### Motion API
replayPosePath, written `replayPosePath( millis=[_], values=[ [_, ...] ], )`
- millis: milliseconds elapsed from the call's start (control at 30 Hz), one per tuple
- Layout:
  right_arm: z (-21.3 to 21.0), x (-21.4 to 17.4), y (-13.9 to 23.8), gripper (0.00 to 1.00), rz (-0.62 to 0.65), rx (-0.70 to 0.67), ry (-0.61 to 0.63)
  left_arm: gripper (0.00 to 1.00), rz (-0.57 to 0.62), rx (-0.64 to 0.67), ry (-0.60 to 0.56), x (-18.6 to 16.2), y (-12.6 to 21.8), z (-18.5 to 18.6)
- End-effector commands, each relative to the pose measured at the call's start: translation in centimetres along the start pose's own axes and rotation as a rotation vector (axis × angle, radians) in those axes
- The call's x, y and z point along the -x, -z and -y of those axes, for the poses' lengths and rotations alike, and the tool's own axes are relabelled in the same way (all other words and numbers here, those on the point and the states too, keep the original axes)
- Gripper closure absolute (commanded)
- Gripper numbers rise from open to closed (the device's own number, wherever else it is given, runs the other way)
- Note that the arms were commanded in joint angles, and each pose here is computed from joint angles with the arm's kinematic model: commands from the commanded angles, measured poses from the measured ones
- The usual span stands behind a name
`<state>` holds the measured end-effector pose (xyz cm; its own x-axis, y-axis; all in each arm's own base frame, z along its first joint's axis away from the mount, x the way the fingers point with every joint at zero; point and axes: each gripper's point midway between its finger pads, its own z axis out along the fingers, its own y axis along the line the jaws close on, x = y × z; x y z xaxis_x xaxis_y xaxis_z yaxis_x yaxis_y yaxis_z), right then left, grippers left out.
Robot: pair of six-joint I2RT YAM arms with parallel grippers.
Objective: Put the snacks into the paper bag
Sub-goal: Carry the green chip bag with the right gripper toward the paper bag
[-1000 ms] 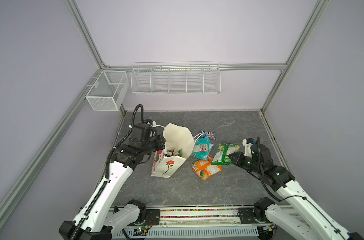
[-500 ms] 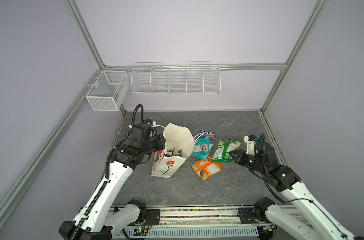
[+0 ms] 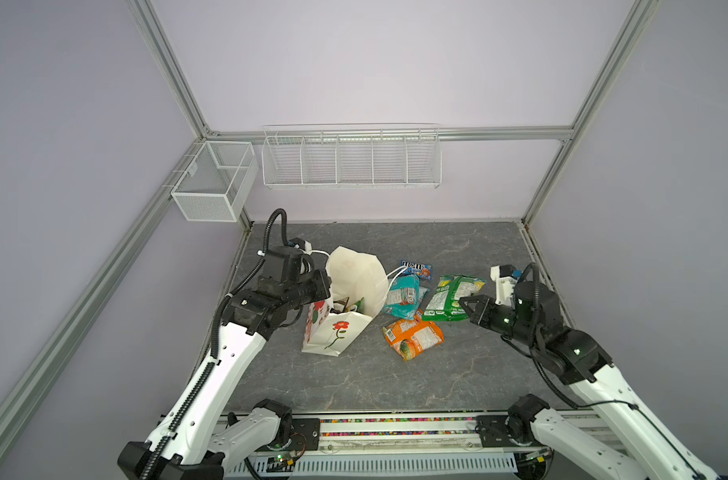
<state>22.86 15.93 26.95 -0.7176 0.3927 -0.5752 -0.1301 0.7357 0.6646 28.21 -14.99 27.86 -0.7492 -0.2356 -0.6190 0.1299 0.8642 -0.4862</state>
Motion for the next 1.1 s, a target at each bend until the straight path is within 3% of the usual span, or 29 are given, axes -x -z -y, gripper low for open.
replayPosePath(
  millis=[0,500,1067],
  values=[
    [-2.5,1.8,1.2,0.94,0.062,0.076,0.048,1.0,0.002,-0.016,-0.005,0.1,0.4,0.6],
    [-4.7,2.3,1.9,0.94,0.072,0.145,0.097,1.0,0.002,-0.011,-0.006,0.0,0.5,0.5],
    [-8.8,2.9,3.1,0.93,0.061,0.232,0.232,1.0,0.004,-0.007,-0.005,-0.1,0.6,0.4]
  ],
)
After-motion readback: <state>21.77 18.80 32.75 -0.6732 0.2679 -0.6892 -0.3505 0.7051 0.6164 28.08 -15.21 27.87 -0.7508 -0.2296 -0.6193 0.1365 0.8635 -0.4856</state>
